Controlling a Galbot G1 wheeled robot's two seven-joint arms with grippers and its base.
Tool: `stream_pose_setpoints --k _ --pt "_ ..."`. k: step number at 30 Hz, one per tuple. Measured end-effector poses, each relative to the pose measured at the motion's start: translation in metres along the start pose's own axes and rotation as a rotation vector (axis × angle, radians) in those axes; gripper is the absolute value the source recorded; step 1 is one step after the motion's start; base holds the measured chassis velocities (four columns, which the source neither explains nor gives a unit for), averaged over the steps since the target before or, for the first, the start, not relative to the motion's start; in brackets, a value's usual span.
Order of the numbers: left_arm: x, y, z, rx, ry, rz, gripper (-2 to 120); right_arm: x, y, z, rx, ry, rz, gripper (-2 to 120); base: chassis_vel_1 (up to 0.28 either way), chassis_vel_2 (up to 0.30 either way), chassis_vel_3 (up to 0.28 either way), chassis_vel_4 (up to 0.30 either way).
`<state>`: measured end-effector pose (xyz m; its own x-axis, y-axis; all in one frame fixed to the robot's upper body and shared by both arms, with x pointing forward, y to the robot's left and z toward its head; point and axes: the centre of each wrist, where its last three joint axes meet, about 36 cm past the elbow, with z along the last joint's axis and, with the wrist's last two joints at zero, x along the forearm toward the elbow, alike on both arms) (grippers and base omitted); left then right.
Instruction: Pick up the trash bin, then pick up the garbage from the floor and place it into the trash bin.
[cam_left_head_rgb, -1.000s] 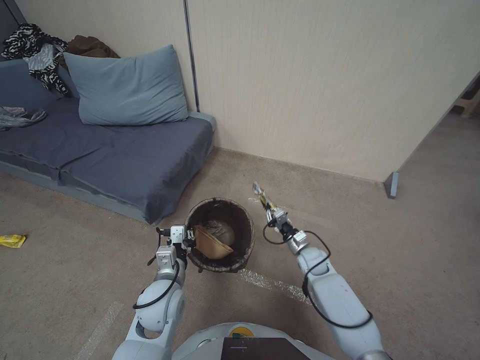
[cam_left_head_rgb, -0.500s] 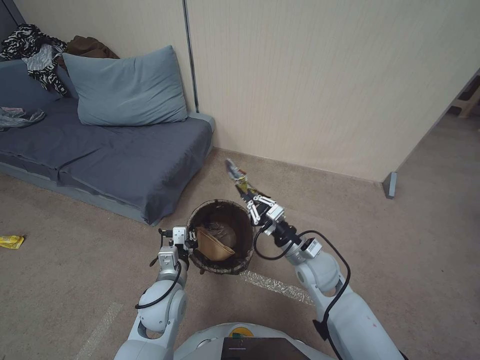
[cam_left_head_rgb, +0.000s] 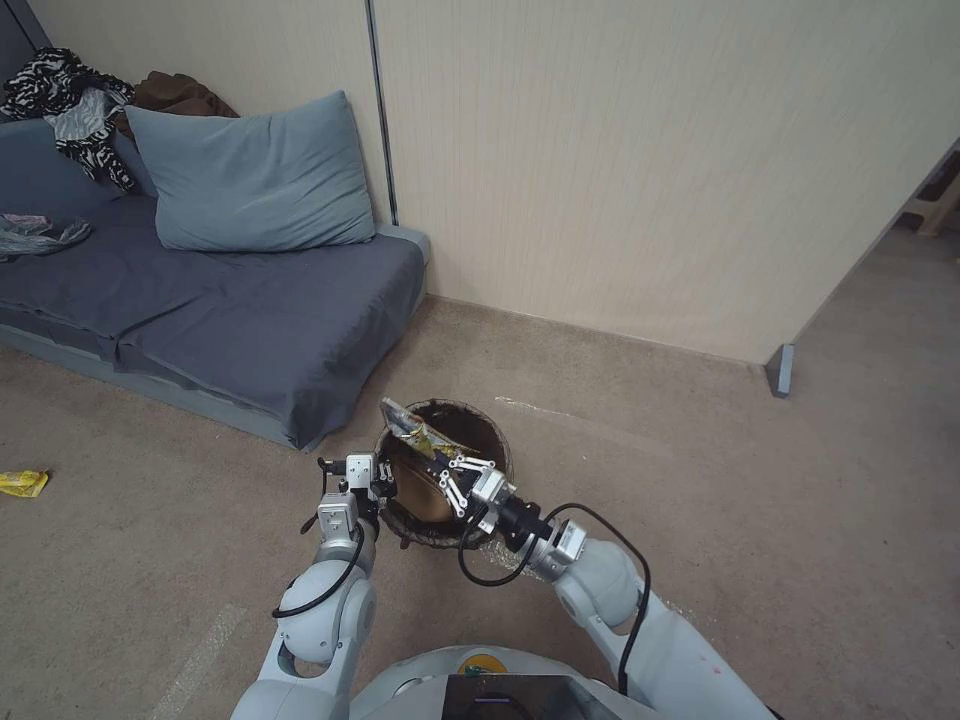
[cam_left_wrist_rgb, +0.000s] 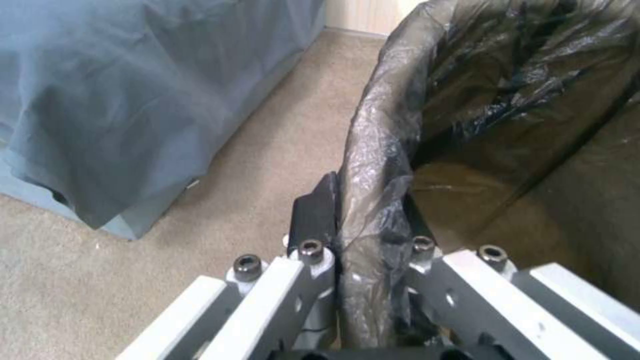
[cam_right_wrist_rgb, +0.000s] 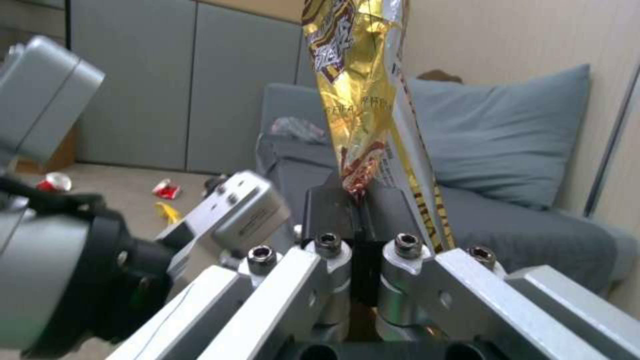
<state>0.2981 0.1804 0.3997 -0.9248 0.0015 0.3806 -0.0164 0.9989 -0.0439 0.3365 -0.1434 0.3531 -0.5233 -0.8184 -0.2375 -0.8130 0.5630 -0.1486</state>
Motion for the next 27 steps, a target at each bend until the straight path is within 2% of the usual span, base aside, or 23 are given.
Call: stream_pose_setpoints --k 7,12,15,16,19,21,22,24,25,27 --pt "0.000 0.000 0.000 0.000 -0.002 0.000 5 0.000 0.012 0.019 -0.011 0.026 -0.006 0 0.000 0.000 0.000 0.000" --pt "0.000 0.000 -0.001 0.000 -0.005 0.001 5 0.003 0.010 0.026 -0.005 0.041 0.005 -2 0.000 0.000 0.000 0.000" --pt "0.000 0.000 -0.002 0.001 -0.007 0.002 5 0.004 0.009 0.027 0.001 0.045 0.012 10 0.000 0.000 0.000 0.000" --pt "0.000 0.000 -0.002 0.001 -0.007 0.002 5 0.004 0.009 0.027 0.001 0.045 0.012 10 0.000 0.000 0.000 0.000" --pt "0.001 0.000 -0.002 0.002 -0.007 0.003 5 0.004 0.008 0.028 0.005 0.049 0.012 25 0.000 0.000 0.000 0.000" --pt "0.001 0.000 -0.002 0.002 -0.008 0.003 5 0.005 0.008 0.028 0.006 0.049 0.012 28 0.000 0.000 0.000 0.000" --pt "0.001 -0.001 -0.002 0.002 -0.008 0.003 5 0.005 0.008 0.028 0.007 0.049 0.012 32 0.000 0.000 0.000 0.000" --pt "0.001 -0.001 -0.002 0.002 -0.008 0.003 5 0.005 0.008 0.028 0.007 0.049 0.012 32 0.000 0.000 0.000 0.000" --pt "0.001 0.000 -0.002 0.002 -0.008 0.003 5 0.005 0.007 0.028 0.009 0.049 0.011 43 0.000 0.000 0.000 0.000" --pt "0.001 0.000 -0.002 0.002 -0.008 0.003 5 0.005 0.007 0.028 0.010 0.049 0.011 47 0.000 0.000 0.000 0.000"
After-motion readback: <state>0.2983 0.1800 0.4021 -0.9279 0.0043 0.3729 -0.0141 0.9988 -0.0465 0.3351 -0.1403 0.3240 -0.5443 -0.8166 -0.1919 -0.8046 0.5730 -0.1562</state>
